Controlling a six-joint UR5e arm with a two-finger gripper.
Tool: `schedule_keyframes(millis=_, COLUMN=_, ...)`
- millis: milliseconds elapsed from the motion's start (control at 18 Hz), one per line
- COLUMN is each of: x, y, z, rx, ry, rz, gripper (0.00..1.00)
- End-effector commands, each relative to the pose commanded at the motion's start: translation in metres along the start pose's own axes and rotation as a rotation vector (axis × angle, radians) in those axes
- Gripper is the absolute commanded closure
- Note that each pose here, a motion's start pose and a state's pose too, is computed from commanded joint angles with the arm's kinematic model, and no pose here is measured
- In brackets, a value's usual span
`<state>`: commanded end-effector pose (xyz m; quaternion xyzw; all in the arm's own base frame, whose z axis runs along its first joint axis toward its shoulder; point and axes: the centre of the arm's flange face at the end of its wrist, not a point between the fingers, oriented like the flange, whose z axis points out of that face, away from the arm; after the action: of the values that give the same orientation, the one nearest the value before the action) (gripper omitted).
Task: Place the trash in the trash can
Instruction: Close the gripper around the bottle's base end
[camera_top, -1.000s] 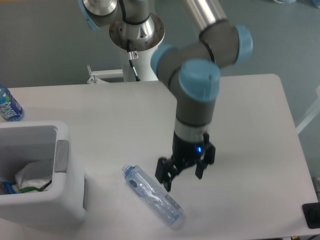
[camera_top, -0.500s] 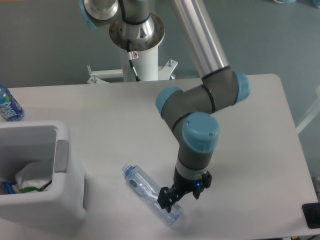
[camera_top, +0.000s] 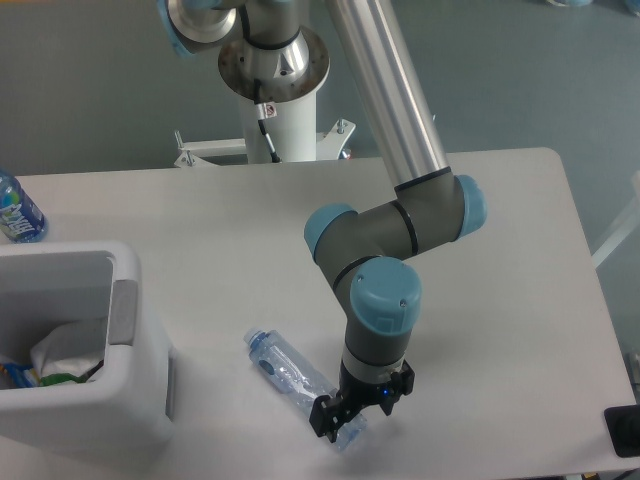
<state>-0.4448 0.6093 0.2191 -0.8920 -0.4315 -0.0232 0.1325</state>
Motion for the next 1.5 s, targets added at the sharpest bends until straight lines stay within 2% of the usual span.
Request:
schedule_keyframes(millis=722, x=0.010, y=0.008, z=0.039, rx=-0.017, ry=-0.085, rz=0.003, gripper=0.00)
schedule_keyframes(millis=833, x=0.011, y=0.009, z=0.038, rx=-0.017, ry=-0.085, rz=0.005, gripper=0.08)
schedule_keyframes(millis=889, x=0.012, y=0.009, z=0.037, rx=-0.016, ry=-0.085, rz=0.005, gripper=0.20)
schedule_keyframes(millis=944, x=0.011, y=0.009, z=0.038, rx=-0.017, ry=-0.085, rz=0.005, gripper=0.27)
schedule_keyframes(millis=1111, x=0.012, y=0.010, z=0.038, rx=-0.019, ry=-0.085, rz=0.006, gripper=0.30)
schedule_keyframes(millis=1222, x=0.012, y=0.012, z=0.039, rx=-0.022, ry=-0.085, rz=0.007, gripper=0.36)
schedule_keyframes(millis=1500, x=0.013, y=0.012, z=0.037, rx=-0.020, ry=-0.091, rz=0.015, gripper=0.37)
